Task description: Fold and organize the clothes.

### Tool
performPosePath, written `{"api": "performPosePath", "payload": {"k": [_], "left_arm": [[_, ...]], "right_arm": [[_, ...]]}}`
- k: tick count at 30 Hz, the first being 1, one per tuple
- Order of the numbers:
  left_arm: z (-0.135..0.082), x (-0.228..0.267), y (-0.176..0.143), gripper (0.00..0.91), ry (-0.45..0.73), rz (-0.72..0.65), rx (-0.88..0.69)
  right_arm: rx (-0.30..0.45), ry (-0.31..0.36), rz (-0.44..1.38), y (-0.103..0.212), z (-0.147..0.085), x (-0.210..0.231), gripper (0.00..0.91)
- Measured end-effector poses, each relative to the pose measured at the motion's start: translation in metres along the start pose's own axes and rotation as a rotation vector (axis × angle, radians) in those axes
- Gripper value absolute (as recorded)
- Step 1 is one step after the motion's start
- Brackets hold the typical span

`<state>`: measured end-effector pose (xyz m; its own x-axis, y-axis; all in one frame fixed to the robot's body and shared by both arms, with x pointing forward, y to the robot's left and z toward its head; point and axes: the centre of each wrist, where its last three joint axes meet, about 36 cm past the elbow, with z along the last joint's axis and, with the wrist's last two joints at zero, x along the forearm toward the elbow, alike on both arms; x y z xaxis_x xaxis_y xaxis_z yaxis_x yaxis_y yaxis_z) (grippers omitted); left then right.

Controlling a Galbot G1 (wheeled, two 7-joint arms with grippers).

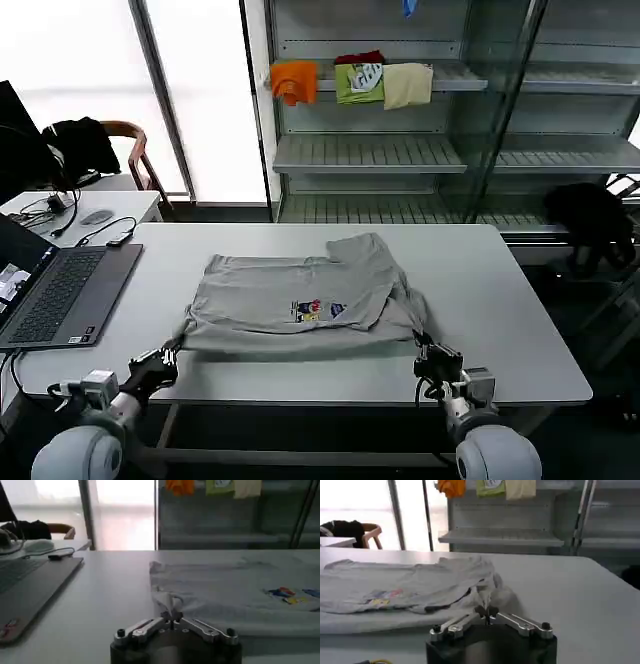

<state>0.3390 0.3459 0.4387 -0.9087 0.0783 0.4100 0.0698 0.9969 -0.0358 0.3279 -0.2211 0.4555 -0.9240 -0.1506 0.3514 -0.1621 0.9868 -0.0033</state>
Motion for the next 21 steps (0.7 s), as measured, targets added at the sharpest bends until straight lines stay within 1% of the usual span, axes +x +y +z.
{"api": "performPosePath", "payload": {"k": [4, 11, 12, 13, 14, 17, 21], "left_arm": [[0.007, 0.008, -0.001, 0.000, 0.017, 0.000, 0.009], [0.012, 0.017, 0.004, 0.010, 0.032, -0.013, 0.019], [0.013, 0.018, 0.004, 0.020, 0.035, -0.014, 0.020], [0.014, 0.019, 0.004, 0.181, 0.039, -0.014, 0.021], [0.015, 0.020, 0.004, 0.907, 0.041, -0.014, 0.021], [0.015, 0.022, 0.002, 0.907, 0.041, -0.013, 0.021], [0.012, 0.025, 0.000, 0.907, 0.030, -0.020, 0.018]], "right_arm": [[0.005, 0.012, -0.008, 0.004, 0.003, 0.010, 0.000], [0.024, 0.038, -0.019, 0.006, 0.009, 0.024, 0.000], [0.026, 0.043, -0.020, 0.006, 0.010, 0.025, 0.846], [0.028, 0.046, -0.019, 0.007, 0.011, 0.025, 0.907], [0.030, 0.047, -0.016, 0.007, 0.011, 0.025, 0.907], [0.037, 0.050, 0.002, 0.008, 0.012, 0.026, 0.907], [0.039, 0.034, 0.037, 0.006, 0.008, 0.028, 0.907]]}}
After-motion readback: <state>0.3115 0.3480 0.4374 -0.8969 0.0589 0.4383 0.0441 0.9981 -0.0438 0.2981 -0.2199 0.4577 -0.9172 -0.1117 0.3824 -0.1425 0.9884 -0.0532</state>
